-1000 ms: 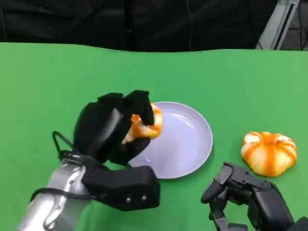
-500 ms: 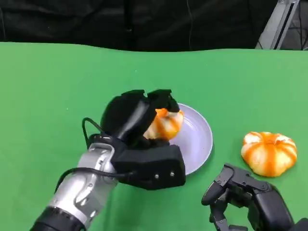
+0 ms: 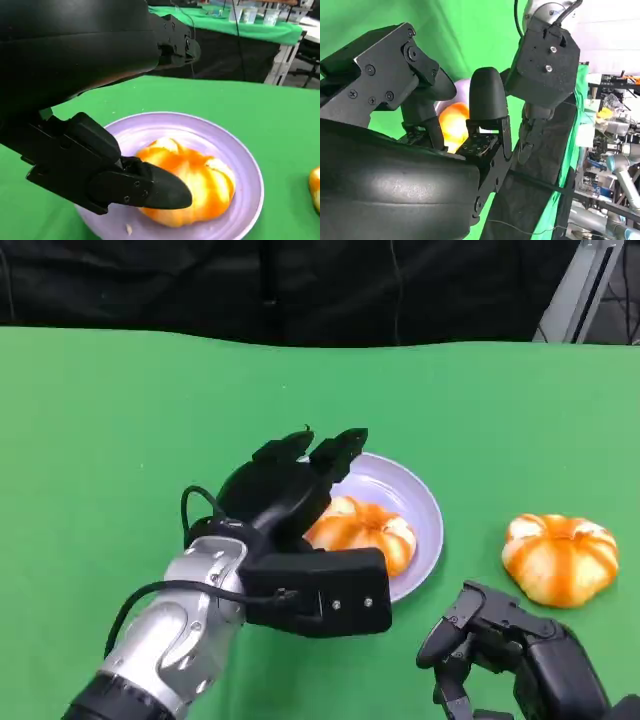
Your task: Grasp the bread from the table and place it into the plate.
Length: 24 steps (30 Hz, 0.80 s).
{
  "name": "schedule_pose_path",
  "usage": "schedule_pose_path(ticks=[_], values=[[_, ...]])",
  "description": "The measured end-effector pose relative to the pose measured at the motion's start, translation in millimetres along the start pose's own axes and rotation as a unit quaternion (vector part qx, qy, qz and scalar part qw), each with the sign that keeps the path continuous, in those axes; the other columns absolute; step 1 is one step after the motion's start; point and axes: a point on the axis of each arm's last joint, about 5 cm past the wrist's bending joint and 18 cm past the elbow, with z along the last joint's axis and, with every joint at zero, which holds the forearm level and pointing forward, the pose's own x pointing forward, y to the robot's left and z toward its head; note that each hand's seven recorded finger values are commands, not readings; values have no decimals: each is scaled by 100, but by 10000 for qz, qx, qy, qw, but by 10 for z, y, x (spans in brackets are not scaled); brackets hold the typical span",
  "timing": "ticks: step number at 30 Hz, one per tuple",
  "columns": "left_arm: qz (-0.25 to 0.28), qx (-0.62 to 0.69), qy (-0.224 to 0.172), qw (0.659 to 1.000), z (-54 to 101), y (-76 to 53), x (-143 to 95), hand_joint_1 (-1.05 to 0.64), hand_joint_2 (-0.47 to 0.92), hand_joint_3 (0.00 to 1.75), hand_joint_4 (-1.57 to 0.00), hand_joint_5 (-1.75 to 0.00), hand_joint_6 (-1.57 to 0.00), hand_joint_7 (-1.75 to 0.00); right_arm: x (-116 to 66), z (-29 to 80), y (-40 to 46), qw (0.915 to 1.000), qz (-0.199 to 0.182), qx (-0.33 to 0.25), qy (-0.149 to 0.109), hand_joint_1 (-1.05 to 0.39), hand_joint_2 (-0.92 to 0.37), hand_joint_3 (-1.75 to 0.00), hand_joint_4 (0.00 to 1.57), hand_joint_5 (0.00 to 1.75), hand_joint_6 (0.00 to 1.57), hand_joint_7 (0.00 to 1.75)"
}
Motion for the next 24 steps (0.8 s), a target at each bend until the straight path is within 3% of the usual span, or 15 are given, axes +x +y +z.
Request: schedule_pose_path(ticks=[6, 11, 12, 15, 16, 17, 20, 24], values=[[-3, -66, 48, 10000, -43, 0, -66, -82, 92, 46, 0, 0, 0, 0, 7, 2, -10, 10000, -8, 14, -16, 4, -45, -127, 70, 167, 71, 139], [358, -557, -42, 9978, -111, 46, -221, -60, 92, 34, -14, -9, -15, -7, 9, 2, -9, 10000, -12, 10, -7, 3, -45, -126, 70, 166, 71, 139], [493, -713, -44, 9962, -132, 46, -261, -54, 92, 32, -22, -14, -22, -11, 9, 1, -9, 10000, -13, 11, -6, 3, -45, -127, 70, 166, 71, 139], [1020, -1383, -90, 9851, -229, 29, -447, -44, 92, 32, -20, -67, -40, -15, 9, 1, -4, 10000, -16, 9, -2, 3, -45, -127, 70, 166, 71, 139], [1173, -1562, -112, 9807, -263, 24, -513, -42, 92, 32, -22, -73, -44, -16, 9, 1, -3, 10000, -19, 1, 2, 3, -45, -127, 70, 166, 71, 139], [1273, -1678, -127, 9775, -301, 17, -570, -38, 92, 31, -33, -87, -56, -22, 8, 1, -1, 10000, -24, -2, 4, 3, -45, -126, 70, 166, 71, 139], [1601, -2037, -243, 9655, -432, 6, -749, -28, 92, 29, -54, -105, -76, -33, 11, 3, 4, 10000, -20, -11, -3, 3, -46, -125, 70, 166, 71, 139], [2256, -2519, -610, 9391, -541, -59, -984, -22, 92, 29, -66, -111, -87, -39, 12, 3, 5, 10000, -19, -15, 0, 2, -45, -125, 70, 167, 71, 139]])
